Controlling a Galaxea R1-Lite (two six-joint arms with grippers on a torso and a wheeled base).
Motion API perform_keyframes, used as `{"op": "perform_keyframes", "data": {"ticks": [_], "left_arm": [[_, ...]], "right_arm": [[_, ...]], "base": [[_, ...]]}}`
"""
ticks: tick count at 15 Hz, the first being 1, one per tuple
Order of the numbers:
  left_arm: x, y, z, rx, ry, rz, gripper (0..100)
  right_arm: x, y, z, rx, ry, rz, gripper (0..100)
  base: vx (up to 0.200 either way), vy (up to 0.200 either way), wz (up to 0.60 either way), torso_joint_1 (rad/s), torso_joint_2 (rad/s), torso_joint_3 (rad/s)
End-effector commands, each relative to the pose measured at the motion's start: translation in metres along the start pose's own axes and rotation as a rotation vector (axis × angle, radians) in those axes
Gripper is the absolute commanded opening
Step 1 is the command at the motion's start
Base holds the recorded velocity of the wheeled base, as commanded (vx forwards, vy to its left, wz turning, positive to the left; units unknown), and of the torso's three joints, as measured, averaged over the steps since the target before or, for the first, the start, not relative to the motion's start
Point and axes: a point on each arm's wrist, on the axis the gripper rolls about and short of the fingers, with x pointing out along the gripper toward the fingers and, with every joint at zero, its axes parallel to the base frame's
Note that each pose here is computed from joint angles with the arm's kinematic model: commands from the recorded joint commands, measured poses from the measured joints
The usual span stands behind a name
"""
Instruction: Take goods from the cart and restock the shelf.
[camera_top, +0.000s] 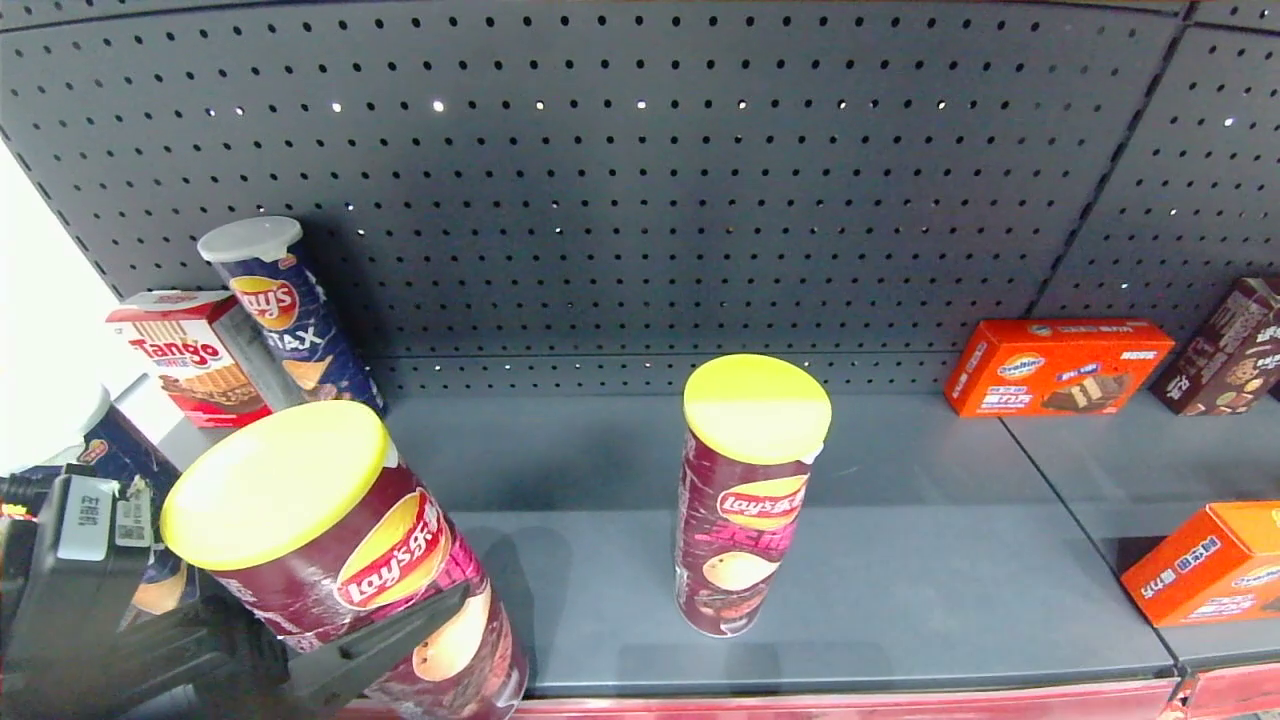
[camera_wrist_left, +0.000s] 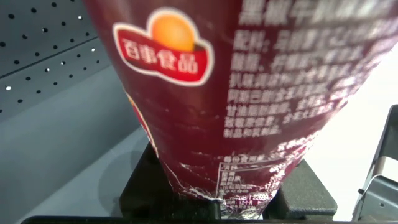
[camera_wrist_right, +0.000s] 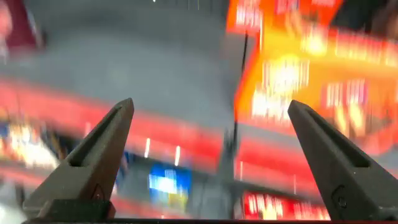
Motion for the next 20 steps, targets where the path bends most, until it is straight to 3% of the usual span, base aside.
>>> {"op": "perform_keyframes", "data": {"ticks": [1, 5, 7, 10, 12, 14, 18, 20], "left_arm": [[-0.002, -0.001, -0.001, 0.0, -0.001, -0.003, 0], [-0.003, -0.002, -0.002, 0.0, -0.001, -0.008, 0], [-0.002, -0.003, -0.001, 0.001, -0.003, -0.014, 0], [-0.001, -0.005, 0.0, 0.004, -0.01, -0.032, 0], [0.0, -0.004, 0.002, 0.006, -0.015, -0.031, 0], [0.0, -0.004, 0.002, 0.007, -0.017, -0.031, 0], [0.0, -0.005, 0.002, 0.004, -0.011, -0.035, 0], [0.002, -0.003, 0.006, 0.009, -0.025, -0.031, 0]], "right_arm": [[-0.021, -0.002, -0.02, 0.024, -0.083, -0.015, 100], [-0.021, 0.001, -0.019, -0.013, -0.109, 0.115, 100], [-0.024, 0.004, -0.02, 0.015, -0.084, 0.32, 100], [-0.018, 0.008, -0.016, 0.083, 0.054, 0.182, 100], [-0.015, 0.012, -0.015, 0.121, 0.105, -0.043, 100], [-0.016, 0.014, -0.015, 0.136, 0.097, -0.175, 100], [-0.015, 0.013, -0.015, 0.132, 0.068, -0.204, 100], [-0.016, 0.009, -0.016, 0.126, 0.061, -0.413, 100]], "base": [[0.0, 0.0, 0.0, 0.0, 0.0, 0.0], [0.0, 0.0, 0.0, 0.0, 0.0, 0.0], [0.0, 0.0, 0.0, 0.0, 0.0, 0.0], [0.0, 0.0, 0.0, 0.0, 0.0, 0.0], [0.0, 0.0, 0.0, 0.0, 0.0, 0.0], [0.0, 0.0, 0.0, 0.0, 0.0, 0.0], [0.0, 0.0, 0.0, 0.0, 0.0, 0.0], [0.0, 0.0, 0.0, 0.0, 0.0, 0.0]]}}
